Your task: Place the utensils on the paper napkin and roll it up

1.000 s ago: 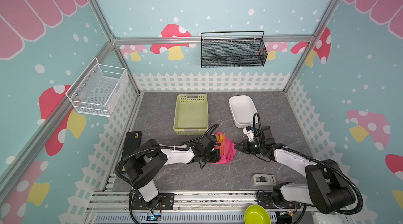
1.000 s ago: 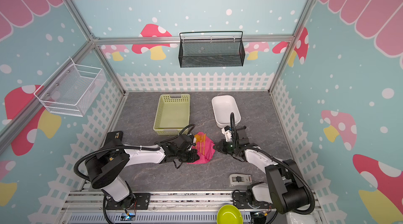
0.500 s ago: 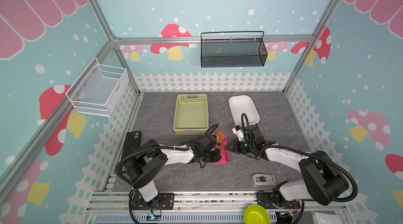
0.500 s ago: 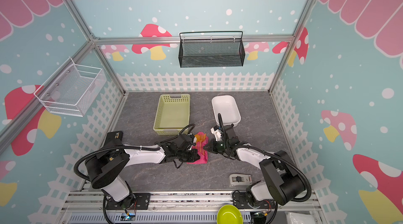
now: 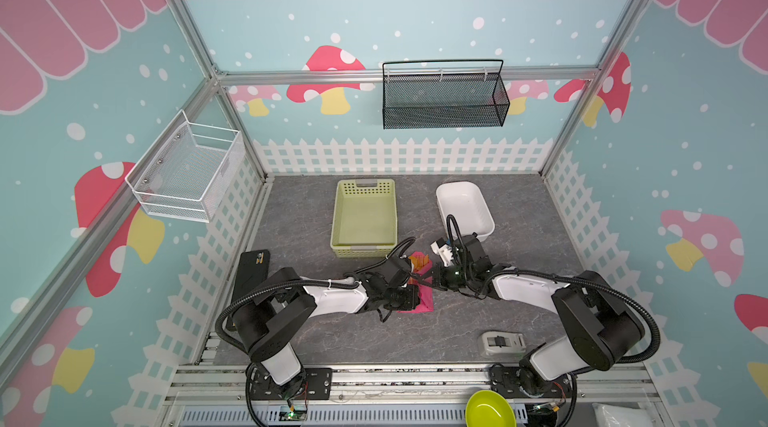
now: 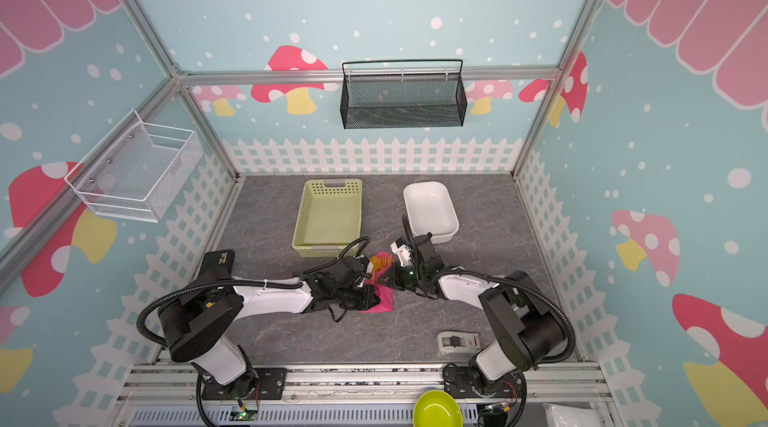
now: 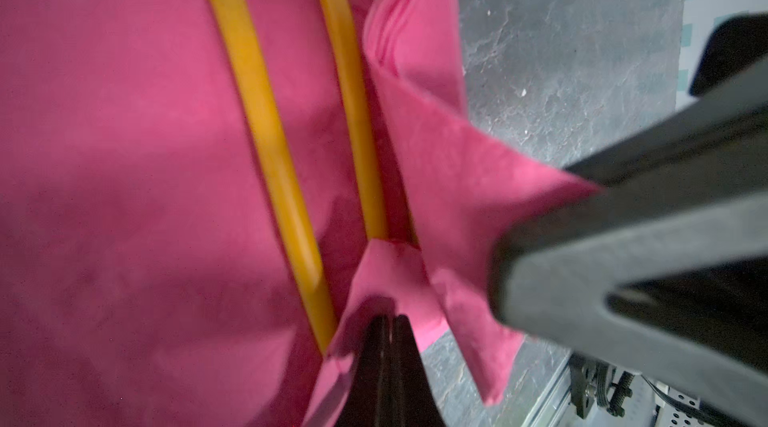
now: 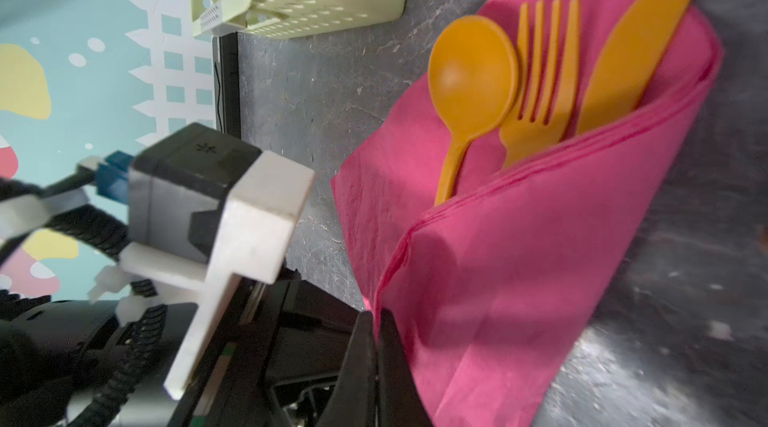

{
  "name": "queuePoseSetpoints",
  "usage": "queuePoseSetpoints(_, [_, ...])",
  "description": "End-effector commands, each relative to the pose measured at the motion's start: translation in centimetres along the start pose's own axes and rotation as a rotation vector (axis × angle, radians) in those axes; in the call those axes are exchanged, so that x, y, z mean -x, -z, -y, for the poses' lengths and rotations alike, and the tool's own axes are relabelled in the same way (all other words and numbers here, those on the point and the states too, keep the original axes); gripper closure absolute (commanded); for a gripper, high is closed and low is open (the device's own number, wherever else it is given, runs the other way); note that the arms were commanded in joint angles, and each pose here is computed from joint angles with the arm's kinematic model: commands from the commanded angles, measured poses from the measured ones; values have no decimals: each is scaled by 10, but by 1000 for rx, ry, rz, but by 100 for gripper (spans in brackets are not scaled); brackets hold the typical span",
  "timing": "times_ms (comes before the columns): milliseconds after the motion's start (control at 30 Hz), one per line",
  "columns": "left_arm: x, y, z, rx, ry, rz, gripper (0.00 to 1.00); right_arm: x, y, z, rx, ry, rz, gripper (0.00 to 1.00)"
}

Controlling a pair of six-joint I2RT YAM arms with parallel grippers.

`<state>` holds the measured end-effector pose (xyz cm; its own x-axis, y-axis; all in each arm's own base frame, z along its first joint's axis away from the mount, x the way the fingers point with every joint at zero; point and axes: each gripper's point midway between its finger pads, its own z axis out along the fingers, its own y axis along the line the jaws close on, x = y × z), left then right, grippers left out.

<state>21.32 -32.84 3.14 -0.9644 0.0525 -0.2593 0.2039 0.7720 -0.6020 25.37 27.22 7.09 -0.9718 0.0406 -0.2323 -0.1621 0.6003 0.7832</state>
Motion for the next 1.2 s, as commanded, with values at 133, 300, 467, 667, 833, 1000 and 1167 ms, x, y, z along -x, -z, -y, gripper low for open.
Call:
queuePoseSetpoints(133, [-3,29,-16,85,13,36,94,2,-11,-8,16,10,-6,99])
queuePoseSetpoints(300, [-14,29,-28,114,35,5,95,0,-18,-10,20,16,-24,99])
queuePoseSetpoints(467, [-18,23,-32,116,47,-13,95,-1,-22,-10,20,17,-33,99])
queuePoseSetpoints(667, [-19,15,-33,104,56,-20,96,-3,-26,-11,26,13,-39,98])
queuePoseSetpoints(833, [-20,13,-34,100,60,-25,96,-4,-31,-9,29,5,-43,98])
queuePoseSetpoints(1000, [-21,11,-34,100,59,-30,96,-3,-36,-10,39,0,-51,98])
queuePoseSetpoints(1167, [-20,12,-34,99,58,-26,96,-6,-41,-7,41,-3,-62,98])
